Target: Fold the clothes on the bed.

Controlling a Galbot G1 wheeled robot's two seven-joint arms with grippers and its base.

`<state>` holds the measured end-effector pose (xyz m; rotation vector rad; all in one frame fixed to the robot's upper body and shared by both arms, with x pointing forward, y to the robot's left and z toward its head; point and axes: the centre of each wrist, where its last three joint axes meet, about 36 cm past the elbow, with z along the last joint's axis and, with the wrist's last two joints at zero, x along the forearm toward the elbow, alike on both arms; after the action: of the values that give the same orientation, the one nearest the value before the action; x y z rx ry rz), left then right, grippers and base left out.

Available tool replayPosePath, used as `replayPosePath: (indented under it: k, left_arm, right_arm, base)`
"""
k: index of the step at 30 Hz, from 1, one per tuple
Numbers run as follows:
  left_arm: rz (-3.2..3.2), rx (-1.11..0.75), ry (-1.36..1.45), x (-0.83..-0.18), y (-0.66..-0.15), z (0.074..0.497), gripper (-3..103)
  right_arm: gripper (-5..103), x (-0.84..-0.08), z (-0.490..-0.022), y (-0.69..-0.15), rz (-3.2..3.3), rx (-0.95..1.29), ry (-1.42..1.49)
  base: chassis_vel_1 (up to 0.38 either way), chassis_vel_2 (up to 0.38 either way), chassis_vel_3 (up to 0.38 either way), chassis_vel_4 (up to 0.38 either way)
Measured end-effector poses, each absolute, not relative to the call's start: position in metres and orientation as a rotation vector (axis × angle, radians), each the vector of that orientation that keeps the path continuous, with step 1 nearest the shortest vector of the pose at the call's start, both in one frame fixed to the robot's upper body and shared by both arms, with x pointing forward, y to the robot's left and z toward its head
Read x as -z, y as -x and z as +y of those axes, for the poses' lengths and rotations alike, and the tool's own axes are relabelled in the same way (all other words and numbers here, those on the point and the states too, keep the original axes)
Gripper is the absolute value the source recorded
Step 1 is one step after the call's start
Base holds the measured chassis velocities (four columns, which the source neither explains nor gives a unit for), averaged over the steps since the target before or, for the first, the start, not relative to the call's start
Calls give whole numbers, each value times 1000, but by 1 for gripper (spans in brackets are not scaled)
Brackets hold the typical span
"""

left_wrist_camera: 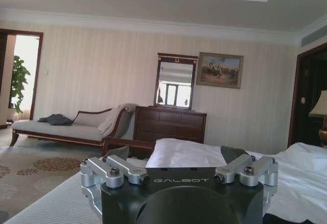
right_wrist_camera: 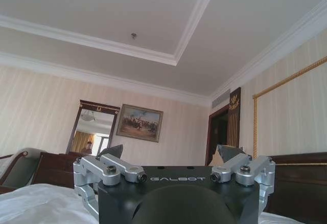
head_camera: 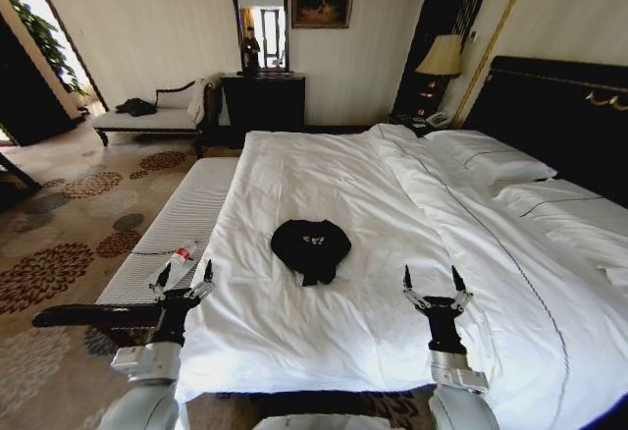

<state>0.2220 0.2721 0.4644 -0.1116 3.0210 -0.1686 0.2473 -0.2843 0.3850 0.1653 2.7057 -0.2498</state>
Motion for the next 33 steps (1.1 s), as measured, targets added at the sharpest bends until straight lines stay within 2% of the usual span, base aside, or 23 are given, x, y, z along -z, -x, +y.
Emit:
replayPosePath:
  k: [9,16,21,33]
  left_arm:
    - [2988,93,14,-484,-219,270,100]
    - [3002,-2,-85,-498,-229,268,100]
    - [2981,13,-139,-516,-230,264,100]
    - [2911,37,-141,-512,-221,257,100]
  right_arm:
    - [100,-402,-272,-243,2673,229,-162]
    - [100,-399,-290,-223,2725,227,-253]
    - [100,-411,-293,-214,2701,274,-273]
    - [100,-418,-286,-250,2595,217,-317]
  base:
    - [0,0,0,0]
    - [0,0,0,0]
    - [0,0,0,0]
    - [-5,9,8,-5]
